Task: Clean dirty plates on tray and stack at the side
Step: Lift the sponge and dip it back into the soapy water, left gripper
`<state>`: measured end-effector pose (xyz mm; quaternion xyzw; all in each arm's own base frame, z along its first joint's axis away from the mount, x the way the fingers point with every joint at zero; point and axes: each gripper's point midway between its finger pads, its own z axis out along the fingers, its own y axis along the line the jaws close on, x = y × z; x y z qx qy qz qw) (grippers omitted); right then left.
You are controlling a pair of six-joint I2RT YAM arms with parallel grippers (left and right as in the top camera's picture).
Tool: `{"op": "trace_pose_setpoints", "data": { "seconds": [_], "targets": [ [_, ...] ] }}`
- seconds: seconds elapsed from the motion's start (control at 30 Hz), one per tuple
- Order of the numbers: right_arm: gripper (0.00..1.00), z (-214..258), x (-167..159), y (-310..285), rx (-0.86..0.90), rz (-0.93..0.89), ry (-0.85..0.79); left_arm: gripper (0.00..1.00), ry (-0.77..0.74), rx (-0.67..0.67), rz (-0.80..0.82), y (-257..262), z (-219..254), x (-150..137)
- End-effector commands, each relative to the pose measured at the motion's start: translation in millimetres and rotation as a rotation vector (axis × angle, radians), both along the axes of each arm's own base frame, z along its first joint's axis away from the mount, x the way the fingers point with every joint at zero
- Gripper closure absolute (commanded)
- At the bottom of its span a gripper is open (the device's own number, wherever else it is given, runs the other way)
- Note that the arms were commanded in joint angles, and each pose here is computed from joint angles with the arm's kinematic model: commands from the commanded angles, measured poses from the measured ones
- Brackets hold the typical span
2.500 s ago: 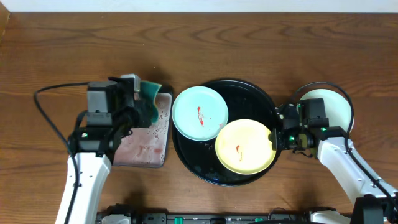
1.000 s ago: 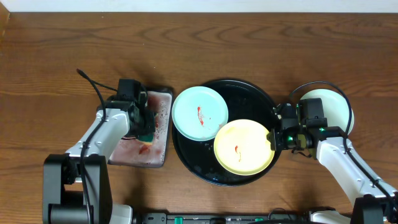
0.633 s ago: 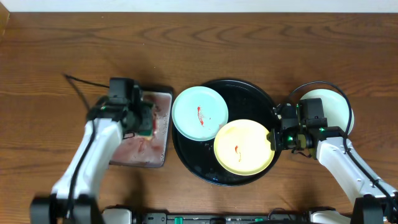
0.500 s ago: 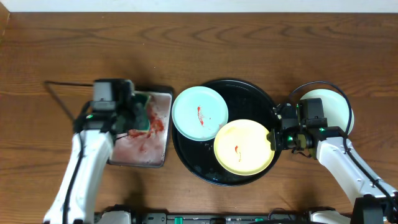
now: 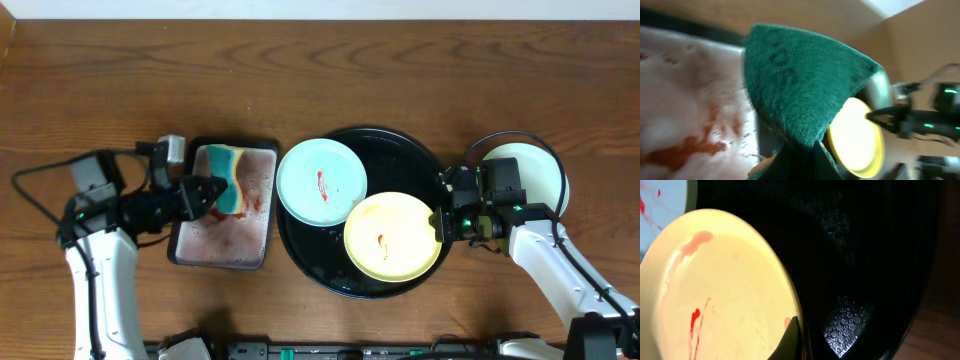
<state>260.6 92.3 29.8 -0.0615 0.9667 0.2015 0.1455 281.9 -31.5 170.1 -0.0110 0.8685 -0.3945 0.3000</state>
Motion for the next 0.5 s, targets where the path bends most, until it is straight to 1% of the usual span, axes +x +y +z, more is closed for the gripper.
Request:
{"op": "trace_pose_setpoints", "data": {
  "seconds": [0.0, 0.13, 0.47],
  "targets": [
    [0.99, 0.7, -1.6, 4.1, 0.015, 0.021, -0.002, 0.93, -0.217, -0.139, -0.082, -3.2, 25.8, -10.3],
    [0.99, 0.7, -1.5, 4.1, 0.015, 0.021, -0.003, 0.93, -0.221, -0.138, -0.041, 7.8, 19.9, -12.3],
    [0.99, 0.9, -0.7, 4.1, 0.015, 0.021, -0.006, 0.93, -0.23, -0.131, -0.039, 9.4, 20.0, -11.4]
  ]
}}
